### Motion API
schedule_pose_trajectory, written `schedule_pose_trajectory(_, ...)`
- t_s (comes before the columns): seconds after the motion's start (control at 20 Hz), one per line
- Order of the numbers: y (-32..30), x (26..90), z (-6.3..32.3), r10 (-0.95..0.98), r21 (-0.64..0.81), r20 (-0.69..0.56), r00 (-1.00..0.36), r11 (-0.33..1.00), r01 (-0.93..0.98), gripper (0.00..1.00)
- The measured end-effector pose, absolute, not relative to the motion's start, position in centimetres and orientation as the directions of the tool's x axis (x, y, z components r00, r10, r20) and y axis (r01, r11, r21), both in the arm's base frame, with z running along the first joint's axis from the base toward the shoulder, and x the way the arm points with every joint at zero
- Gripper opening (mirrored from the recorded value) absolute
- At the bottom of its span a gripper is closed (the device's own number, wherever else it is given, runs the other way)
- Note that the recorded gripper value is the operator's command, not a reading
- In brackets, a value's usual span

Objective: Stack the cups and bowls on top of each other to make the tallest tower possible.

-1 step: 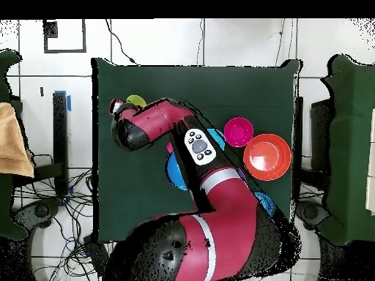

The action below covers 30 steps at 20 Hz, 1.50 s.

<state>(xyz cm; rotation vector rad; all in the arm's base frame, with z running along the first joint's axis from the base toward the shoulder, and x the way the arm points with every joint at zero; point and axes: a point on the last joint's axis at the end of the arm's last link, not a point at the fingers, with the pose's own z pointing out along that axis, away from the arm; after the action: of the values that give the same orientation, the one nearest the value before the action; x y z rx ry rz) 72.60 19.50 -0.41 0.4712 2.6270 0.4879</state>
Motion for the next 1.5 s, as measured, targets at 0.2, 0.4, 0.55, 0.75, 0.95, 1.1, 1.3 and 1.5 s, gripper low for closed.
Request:
schedule_pose_trajectory(0.2, 19.2, 72.7, -0.4, 0.399, 0.405, -0.343, -0.85, 0.88, 0.25, 0.0)
schedule_pose_trajectory(0.4, 19.0, 72.7, -0.4, 0.4, 0.403, -0.343, -0.85, 0.88, 0.251, 0.0)
schedule_pose_trajectory(0.55, 18.8, 72.6, -0.3, 0.398, 0.399, -0.345, -0.85, 0.882, 0.251, 0.0)
schedule_pose_trajectory(0.75, 18.6, 72.7, 0.0, 0.397, 0.396, -0.351, -0.848, 0.884, 0.249, 0.0)
schedule_pose_trajectory(0.95, 18.5, 72.8, 0.3, 0.395, 0.394, -0.356, -0.847, 0.885, 0.247, 0.0)
schedule_pose_trajectory(1.1, 18.4, 72.9, 0.6, 0.393, 0.392, -0.36, -0.846, 0.887, 0.245, 0.0)
schedule_pose_trajectory(1.3, 18.1, 72.9, 1.6, 0.384, 0.375, -0.364, -0.849, 0.895, 0.243, 0.0)
schedule_pose_trajectory(1.5, 17.6, 72.9, 2.8, 0.371, 0.342, -0.362, -0.856, 0.906, 0.248, 0.0)
